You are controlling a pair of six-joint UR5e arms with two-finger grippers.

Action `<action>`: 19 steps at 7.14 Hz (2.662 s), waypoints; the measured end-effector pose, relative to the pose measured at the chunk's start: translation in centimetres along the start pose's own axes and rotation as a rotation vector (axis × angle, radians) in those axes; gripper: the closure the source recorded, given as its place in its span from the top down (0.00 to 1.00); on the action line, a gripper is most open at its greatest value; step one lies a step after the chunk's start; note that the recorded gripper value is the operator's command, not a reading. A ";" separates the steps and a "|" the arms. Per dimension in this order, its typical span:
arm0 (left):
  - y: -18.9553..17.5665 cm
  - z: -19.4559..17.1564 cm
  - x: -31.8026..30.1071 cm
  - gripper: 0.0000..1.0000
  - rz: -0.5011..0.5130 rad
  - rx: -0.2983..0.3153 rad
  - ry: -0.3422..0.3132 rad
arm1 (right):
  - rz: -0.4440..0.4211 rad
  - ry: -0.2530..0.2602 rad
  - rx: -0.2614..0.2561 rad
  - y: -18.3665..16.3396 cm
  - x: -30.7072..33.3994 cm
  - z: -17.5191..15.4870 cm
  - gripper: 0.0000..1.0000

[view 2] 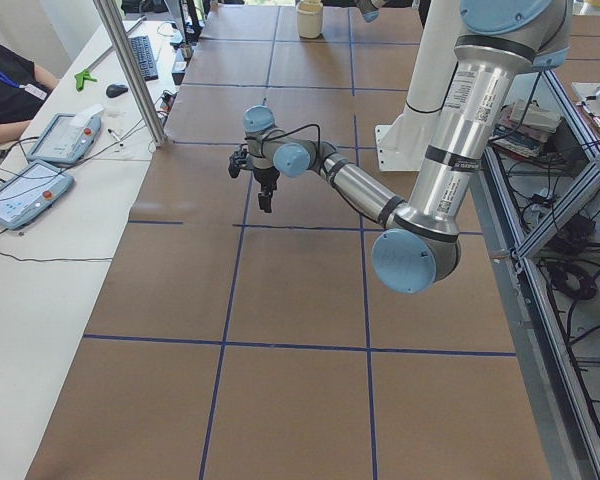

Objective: Left arm hands cup to right arm to dump lemon

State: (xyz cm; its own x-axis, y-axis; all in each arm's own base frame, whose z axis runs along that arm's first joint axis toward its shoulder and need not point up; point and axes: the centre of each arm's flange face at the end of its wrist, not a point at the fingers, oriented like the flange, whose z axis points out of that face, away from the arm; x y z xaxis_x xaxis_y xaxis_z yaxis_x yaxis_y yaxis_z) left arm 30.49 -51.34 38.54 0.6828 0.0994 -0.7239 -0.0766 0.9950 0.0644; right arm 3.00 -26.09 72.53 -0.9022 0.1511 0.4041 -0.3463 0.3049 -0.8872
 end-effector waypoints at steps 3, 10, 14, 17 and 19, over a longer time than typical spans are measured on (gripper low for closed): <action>0.0 0.0 0.0 1.00 0.000 0.000 0.000 | -0.317 0.103 -0.018 1.2 0.9 1.7 0.19; 0.1 -0.3 0.2 1.00 0.001 0.005 0.005 | -0.894 0.363 -0.155 7.0 -1.2 7.0 0.06; -0.1 -0.5 0.9 1.00 0.009 0.009 0.010 | -1.248 0.462 -0.282 7.9 0.1 12.7 0.02; -0.4 -0.7 1.8 1.00 0.019 0.014 0.019 | -1.488 0.421 -0.359 9.5 0.2 18.0 0.00; -0.4 -0.9 2.2 1.00 0.024 0.017 0.024 | -1.559 0.388 -0.398 10.5 0.4 19.6 0.00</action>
State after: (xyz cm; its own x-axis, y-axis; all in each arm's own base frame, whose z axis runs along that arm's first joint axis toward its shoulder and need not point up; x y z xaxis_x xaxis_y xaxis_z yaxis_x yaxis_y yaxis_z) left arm 31.35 -51.52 36.34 0.6631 0.1234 -0.7383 -0.0803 0.9924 0.0937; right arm -6.03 -41.26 59.03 0.3621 -0.3195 0.8757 -0.6599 0.5756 0.4829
